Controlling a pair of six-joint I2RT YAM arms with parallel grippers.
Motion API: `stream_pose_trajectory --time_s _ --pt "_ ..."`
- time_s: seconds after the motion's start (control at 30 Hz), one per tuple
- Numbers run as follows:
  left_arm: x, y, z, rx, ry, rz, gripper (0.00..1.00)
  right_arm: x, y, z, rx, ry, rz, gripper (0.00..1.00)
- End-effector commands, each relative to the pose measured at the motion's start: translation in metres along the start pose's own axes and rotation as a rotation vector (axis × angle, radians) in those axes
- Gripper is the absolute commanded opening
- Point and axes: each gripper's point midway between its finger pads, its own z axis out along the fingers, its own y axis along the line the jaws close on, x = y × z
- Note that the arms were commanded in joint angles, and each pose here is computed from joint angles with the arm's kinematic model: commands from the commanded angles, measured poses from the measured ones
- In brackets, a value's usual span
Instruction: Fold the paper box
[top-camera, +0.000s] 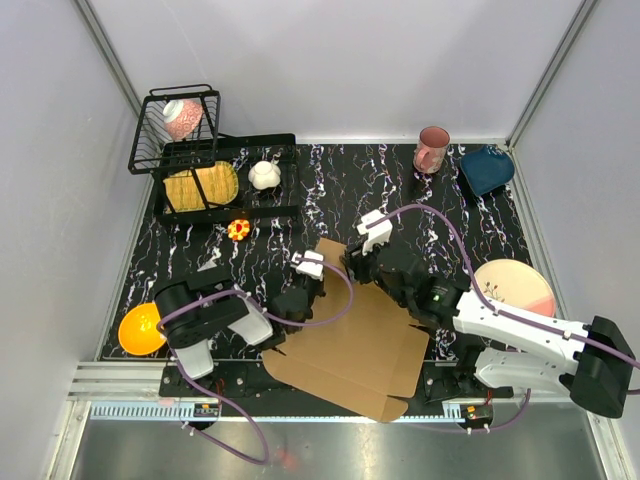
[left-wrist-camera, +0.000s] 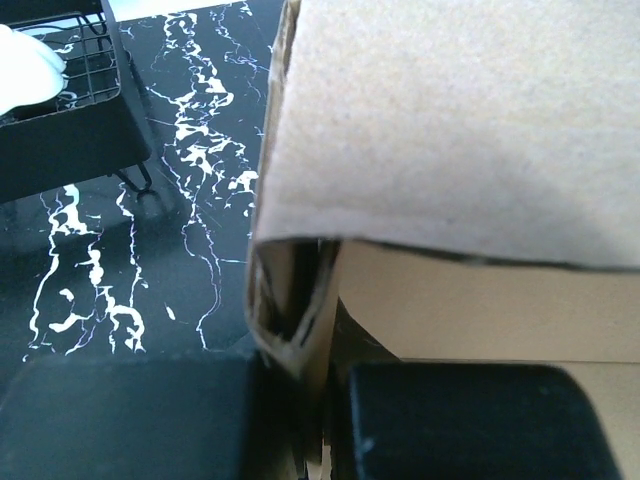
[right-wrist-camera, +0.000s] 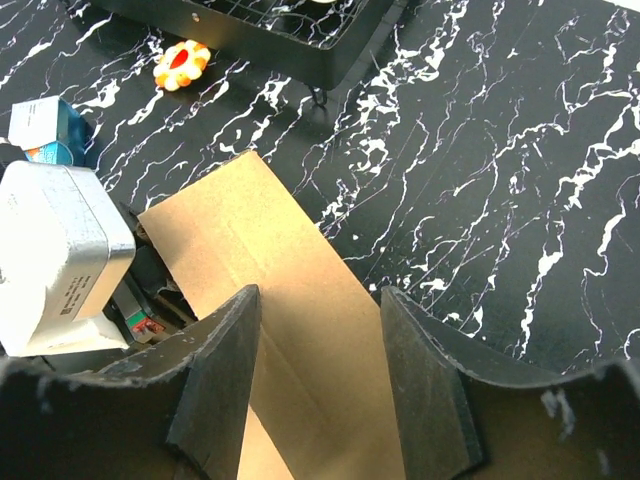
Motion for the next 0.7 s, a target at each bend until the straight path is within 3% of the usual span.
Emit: stream_pose_trajectory --time_s 0.0,0.2,0.37,0.53,0.67 --pt "-0.075 0.011 -0.007 -0.037 -0.257 -0.234 0.0 0.015 0.009 -0.004 -0.034 0.107 -0.007 0.63" --pt "-0.071 0.017 -0.015 -0.056 -0.151 -0.254 0.0 -0.049 -0.014 -0.022 0.114 0.001 0.084 0.74" --pt "-0.055 0.019 -0.016 -0.123 0.059 -0.201 0.0 -0.093 -0.042 -0.051 0.234 -0.081 0.103 0.91" --pt "-0.043 0.016 -0.019 -0.14 0.231 -0.115 0.0 -0.126 -0.079 -0.09 0.388 -0.152 0.08 1.0" --pt "-0.022 0.011 -0.02 -0.113 0.369 -0.106 0.0 -0.144 -0.092 -0.113 0.415 -0.209 0.107 1.0"
